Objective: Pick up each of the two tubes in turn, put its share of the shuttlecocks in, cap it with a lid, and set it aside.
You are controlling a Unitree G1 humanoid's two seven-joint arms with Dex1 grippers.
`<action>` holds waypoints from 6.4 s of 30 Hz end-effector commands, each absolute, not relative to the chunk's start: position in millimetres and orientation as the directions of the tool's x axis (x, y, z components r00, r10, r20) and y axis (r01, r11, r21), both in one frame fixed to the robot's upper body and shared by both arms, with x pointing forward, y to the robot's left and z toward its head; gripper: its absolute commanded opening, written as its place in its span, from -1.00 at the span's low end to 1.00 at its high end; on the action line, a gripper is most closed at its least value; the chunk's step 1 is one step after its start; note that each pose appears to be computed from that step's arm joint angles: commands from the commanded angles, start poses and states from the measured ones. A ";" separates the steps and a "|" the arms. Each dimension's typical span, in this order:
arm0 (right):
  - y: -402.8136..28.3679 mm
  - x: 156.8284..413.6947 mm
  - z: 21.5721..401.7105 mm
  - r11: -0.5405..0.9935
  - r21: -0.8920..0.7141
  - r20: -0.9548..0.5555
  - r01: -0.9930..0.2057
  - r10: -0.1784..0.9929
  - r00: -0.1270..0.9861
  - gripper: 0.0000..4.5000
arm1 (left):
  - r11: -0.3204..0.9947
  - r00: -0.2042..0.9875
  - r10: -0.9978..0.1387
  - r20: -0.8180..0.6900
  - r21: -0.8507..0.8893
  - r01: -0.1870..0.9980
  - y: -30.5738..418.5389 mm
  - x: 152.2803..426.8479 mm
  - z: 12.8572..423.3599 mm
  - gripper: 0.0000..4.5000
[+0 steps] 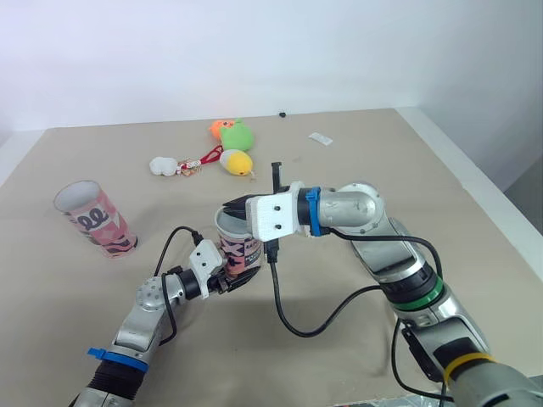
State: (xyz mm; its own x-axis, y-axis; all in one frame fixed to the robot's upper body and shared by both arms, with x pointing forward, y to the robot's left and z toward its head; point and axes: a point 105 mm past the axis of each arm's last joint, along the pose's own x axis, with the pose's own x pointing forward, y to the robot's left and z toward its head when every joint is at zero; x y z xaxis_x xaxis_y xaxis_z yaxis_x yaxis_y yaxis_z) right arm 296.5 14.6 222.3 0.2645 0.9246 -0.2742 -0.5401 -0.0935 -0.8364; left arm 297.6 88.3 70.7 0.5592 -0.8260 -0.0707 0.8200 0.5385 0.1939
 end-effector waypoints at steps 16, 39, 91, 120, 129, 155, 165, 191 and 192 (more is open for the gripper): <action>-0.7 297.4 331.7 -0.050 -0.791 -0.211 -0.609 0.958 0.195 0.48 | 0.525 0.544 -0.819 -0.182 0.143 0.839 89.4 292.8 40.2 0.33; -19.6 289.9 181.1 -0.436 -0.481 -0.778 -0.760 0.612 0.141 -0.99 | 0.520 0.538 -0.822 -0.184 0.142 0.843 88.1 292.6 37.3 0.33; -44.2 273.1 107.2 0.314 -0.259 -0.122 -0.914 0.928 0.353 0.98 | 0.264 0.250 -0.929 -0.275 -0.016 0.964 134.5 258.6 109.5 1.00; -40.7 287.8 154.5 0.393 -0.260 0.026 -0.882 0.916 0.400 0.68 | 0.372 0.384 -0.918 -0.095 0.126 0.920 144.4 282.6 192.3 1.00; -178.2 318.5 229.5 0.904 -0.097 0.274 -0.417 0.427 0.862 0.68 | 0.280 0.255 -0.955 0.149 0.188 0.941 77.9 278.7 252.3 1.00; -392.5 266.3 70.2 0.876 0.060 -0.144 0.478 -0.466 0.873 0.98 | 0.194 0.170 -0.975 0.145 0.168 0.966 16.2 286.0 214.6 1.00; -384.4 244.9 94.9 0.886 0.046 -0.043 0.461 -0.460 0.887 0.98 | 0.191 0.171 -0.977 0.130 0.166 0.967 17.1 289.0 210.1 1.00; -82.5 265.6 187.3 0.521 -0.268 0.053 -0.810 0.848 0.527 0.98 | 0.981 0.968 -0.179 0.173 0.104 0.163 186.8 268.0 140.5 1.00; -77.5 265.1 188.3 0.489 -0.276 0.057 -0.828 0.868 0.493 0.98 | 0.992 0.980 -0.105 0.171 0.081 0.092 196.6 263.5 137.0 1.00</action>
State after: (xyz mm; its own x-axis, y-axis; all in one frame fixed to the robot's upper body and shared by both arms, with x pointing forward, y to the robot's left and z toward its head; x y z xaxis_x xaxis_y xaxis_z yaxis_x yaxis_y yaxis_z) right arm 269.1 -83.2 179.1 0.5425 0.8397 0.0255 -0.8145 0.5332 -0.2286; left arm 268.6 182.7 119.6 0.9747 -0.2014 0.0966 0.1967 0.9789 0.0558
